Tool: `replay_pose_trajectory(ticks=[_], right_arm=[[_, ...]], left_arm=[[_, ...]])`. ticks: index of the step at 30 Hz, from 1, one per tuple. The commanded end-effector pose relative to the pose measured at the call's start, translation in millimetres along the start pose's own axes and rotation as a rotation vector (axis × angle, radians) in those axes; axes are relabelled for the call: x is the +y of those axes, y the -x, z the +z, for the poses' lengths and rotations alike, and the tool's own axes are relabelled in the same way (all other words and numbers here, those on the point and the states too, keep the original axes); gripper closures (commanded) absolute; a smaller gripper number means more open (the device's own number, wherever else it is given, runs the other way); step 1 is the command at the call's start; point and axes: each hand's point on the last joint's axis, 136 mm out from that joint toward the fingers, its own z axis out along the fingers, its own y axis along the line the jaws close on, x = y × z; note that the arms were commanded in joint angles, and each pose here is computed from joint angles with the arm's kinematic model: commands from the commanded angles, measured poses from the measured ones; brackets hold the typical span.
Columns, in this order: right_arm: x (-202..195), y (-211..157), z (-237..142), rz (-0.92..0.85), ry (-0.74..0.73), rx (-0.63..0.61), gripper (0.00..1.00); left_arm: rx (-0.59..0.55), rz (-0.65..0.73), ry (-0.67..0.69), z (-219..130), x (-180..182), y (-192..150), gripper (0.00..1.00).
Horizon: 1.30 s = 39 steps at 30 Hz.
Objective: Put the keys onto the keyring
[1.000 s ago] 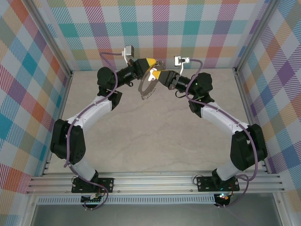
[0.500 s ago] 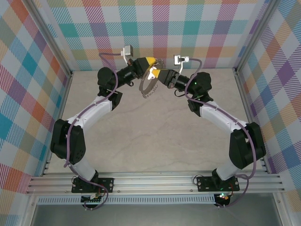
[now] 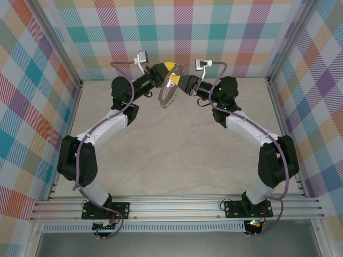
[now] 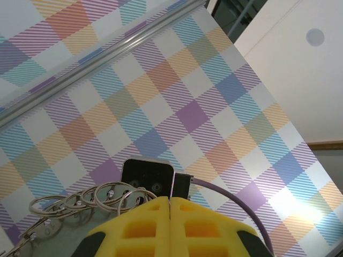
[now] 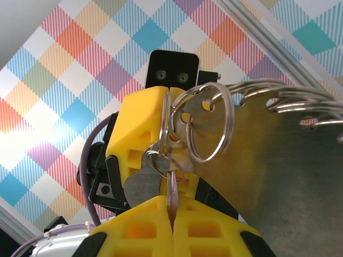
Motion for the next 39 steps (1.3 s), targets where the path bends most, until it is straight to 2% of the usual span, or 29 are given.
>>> replay_pose_trajectory(ticks=[1,10,14,23,27,37,39], right_arm=[[-4.6,-21.4,-0.2,0.016,-0.057,0.051,1.0],[-6.3,-23.3,-11.5,0.043,-0.097,0.008,0.93],[-3.4,-21.2,-15.0,0.046,-0.101,-0.013,0.92],[8.2,-11.3,-28.7,0.024,-0.137,-0.073,0.82],[9.4,-6.0,-36.1,0.026,-0.156,-0.111,0.68],[-1.4,6.2,-66.8,0.08,-0.264,-0.249,0.16],[-5.9,10.2,-74.4,0.097,-0.295,-0.299,0.11]], left_arm=[[0.129,-0.001,-0.082,8.9,-28.8,-40.5,1.0],[0.006,-0.054,-0.051,3.8,-26.2,-23.3,1.0],[-0.011,-0.053,-0.052,3.3,-30.6,-20.1,1.0],[-0.047,-0.07,-0.037,0.7,-23.2,-16.6,1.0],[-0.079,-0.083,-0.043,-1.2,-21.2,-12.6,1.0],[-0.121,-0.087,-0.038,-3.1,-20.4,-6.1,1.0],[-0.137,-0.092,-0.032,-4.8,-18.2,-4.7,1.0]])
